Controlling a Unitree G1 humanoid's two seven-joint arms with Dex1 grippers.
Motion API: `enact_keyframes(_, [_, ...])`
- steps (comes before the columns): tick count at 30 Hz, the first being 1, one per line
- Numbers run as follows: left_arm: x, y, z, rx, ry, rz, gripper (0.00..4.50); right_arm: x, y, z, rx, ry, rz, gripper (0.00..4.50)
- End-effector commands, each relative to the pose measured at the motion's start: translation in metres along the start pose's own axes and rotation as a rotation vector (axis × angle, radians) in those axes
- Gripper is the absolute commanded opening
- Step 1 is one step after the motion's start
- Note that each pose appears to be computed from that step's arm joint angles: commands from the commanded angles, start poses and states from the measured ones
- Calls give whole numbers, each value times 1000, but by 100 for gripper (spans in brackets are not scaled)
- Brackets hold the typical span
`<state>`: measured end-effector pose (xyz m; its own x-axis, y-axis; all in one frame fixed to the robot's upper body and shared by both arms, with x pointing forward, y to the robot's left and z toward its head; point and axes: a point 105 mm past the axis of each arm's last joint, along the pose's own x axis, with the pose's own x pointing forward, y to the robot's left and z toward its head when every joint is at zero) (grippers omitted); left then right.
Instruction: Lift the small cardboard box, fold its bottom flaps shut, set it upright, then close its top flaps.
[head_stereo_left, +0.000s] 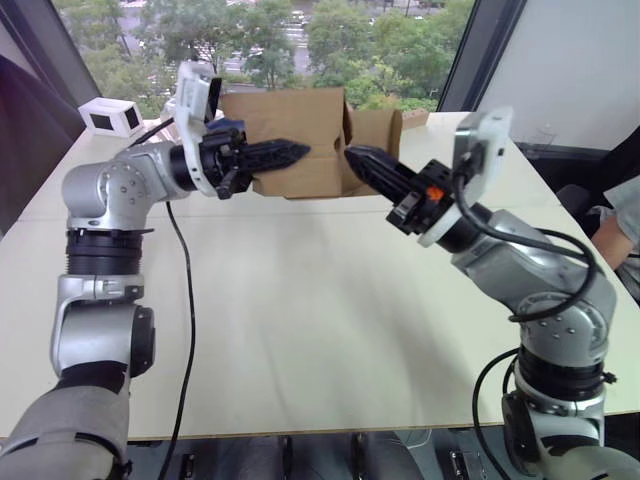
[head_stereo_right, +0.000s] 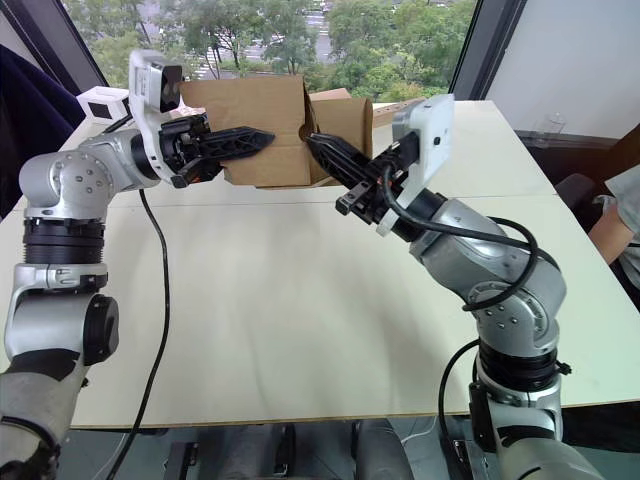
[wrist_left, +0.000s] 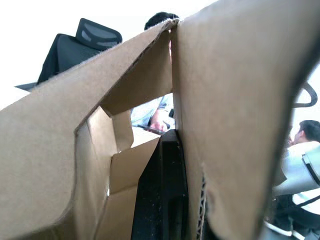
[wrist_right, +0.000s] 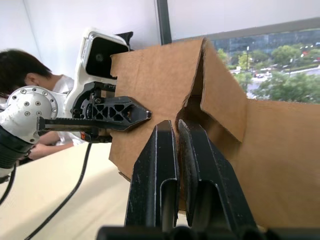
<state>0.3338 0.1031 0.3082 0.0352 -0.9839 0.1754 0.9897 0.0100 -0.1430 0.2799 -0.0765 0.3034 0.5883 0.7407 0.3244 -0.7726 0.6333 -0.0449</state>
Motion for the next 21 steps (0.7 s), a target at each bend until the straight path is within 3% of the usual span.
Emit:
enact_keyframes(1, [1, -7, 18, 74, -17, -19, 0, -23, -1, 7, -44, 20, 2, 19])
enact_keyframes(7, [4, -10, 21, 87, -12, -38, 0, -38, 3, -23, -37, 161, 31, 19])
enact_keyframes(21, [10, -38, 22, 135, 41, -137, 0, -17, 1, -13, 11, 42, 36, 19])
